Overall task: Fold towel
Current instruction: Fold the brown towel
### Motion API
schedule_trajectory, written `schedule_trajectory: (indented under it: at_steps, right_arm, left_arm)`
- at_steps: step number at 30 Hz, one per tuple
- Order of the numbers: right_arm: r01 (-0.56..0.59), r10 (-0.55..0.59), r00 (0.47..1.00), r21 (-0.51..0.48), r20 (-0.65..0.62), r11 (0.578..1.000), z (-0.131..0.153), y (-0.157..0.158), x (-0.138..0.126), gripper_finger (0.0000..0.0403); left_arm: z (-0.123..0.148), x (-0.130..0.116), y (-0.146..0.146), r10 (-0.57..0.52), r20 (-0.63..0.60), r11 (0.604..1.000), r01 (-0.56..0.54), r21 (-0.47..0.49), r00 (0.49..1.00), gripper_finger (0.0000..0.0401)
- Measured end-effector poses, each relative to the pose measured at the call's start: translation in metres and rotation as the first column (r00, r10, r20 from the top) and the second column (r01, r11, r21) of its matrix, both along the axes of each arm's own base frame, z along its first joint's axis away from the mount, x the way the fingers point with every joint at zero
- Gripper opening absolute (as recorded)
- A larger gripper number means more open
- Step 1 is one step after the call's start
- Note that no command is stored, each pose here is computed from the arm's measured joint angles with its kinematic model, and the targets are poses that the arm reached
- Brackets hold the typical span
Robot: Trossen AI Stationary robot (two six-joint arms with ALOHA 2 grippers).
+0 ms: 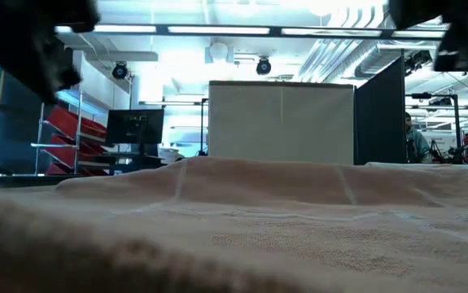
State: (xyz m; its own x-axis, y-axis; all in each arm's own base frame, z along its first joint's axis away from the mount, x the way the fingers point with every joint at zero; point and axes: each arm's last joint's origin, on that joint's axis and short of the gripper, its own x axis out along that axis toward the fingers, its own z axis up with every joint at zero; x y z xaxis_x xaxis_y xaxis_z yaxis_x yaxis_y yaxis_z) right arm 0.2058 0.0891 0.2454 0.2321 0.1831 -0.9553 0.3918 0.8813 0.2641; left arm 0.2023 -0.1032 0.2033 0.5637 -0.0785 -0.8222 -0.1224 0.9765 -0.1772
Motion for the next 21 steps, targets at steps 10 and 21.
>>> schedule_trajectory:
  at_steps: [10,21]
  right_arm:
    - [-0.314,0.308,0.949,-0.183,-0.059,0.932,-0.018,-0.033,0.019,0.0159]
    - [-0.397,0.36,0.905,-0.143,-0.225,0.907,-0.076,-0.041,0.034,0.0186]
  left_arm:
    - [-0.018,0.007,0.049,-0.094,-0.154,0.989,0.11,0.099,0.983,0.0145]
    - [-0.023,0.005,0.057,-0.077,-0.185,0.991,0.096,0.095,0.98,0.0172]
